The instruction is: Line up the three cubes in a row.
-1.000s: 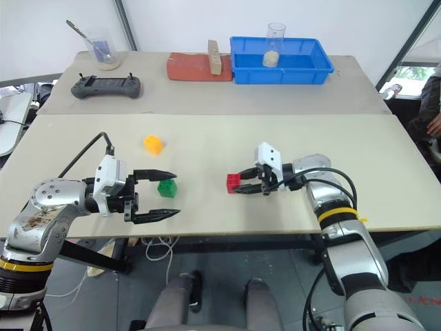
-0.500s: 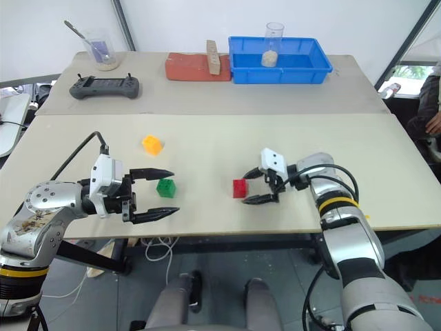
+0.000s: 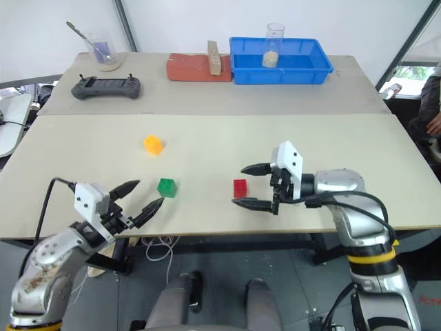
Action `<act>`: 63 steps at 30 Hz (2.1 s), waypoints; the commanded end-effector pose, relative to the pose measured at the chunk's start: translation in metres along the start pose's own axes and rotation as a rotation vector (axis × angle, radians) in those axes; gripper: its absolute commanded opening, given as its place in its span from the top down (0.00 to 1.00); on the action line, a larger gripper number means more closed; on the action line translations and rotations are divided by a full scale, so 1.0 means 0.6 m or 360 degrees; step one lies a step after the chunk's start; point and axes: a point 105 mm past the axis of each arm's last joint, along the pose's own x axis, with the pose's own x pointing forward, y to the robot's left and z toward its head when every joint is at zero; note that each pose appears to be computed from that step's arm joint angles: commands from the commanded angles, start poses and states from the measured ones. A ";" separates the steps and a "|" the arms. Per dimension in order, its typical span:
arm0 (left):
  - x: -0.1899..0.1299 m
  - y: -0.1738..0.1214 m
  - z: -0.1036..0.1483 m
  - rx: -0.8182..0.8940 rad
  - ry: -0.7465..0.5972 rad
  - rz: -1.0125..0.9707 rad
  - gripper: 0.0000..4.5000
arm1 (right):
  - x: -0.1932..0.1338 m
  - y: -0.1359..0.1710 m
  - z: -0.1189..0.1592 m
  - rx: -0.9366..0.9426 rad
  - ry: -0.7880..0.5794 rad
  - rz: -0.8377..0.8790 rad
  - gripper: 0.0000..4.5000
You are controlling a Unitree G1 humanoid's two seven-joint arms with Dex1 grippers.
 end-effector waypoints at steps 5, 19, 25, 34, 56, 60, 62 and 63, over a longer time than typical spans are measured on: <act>0.052 -0.036 -0.011 -0.0040 -0.0097 0.0210 0.00 | 0.002 0.020 0.025 0.0007 -0.0035 -0.0072 0.01; 0.081 -0.033 -0.040 -0.0015 -0.0086 0.0435 0.39 | -0.011 0.010 0.045 -0.0023 -0.0019 -0.0142 0.00; 0.084 -0.020 -0.036 0.0013 -0.0099 0.0440 0.72 | -0.015 0.010 0.041 -0.0020 -0.0002 -0.0157 0.00; 0.107 -0.042 0.035 0.0161 -0.0069 -0.0693 0.72 | -0.050 0.000 0.048 -0.0078 0.0067 -0.0188 0.00; 0.203 -0.061 -0.016 0.0464 0.0108 -0.1489 0.72 | -0.072 0.001 0.035 -0.0053 0.0129 -0.0291 0.00; 0.208 -0.055 -0.012 0.0477 0.0104 -0.1476 0.72 | -0.071 0.003 0.036 -0.0051 0.0131 -0.0289 0.00; 0.208 -0.055 -0.012 0.0471 0.0103 -0.1481 0.72 | -0.069 0.003 0.037 -0.0052 0.0130 -0.0285 0.00; 0.209 -0.055 -0.012 0.0470 0.0103 -0.1484 0.72 | -0.067 0.003 0.038 -0.0053 0.0129 -0.0281 0.00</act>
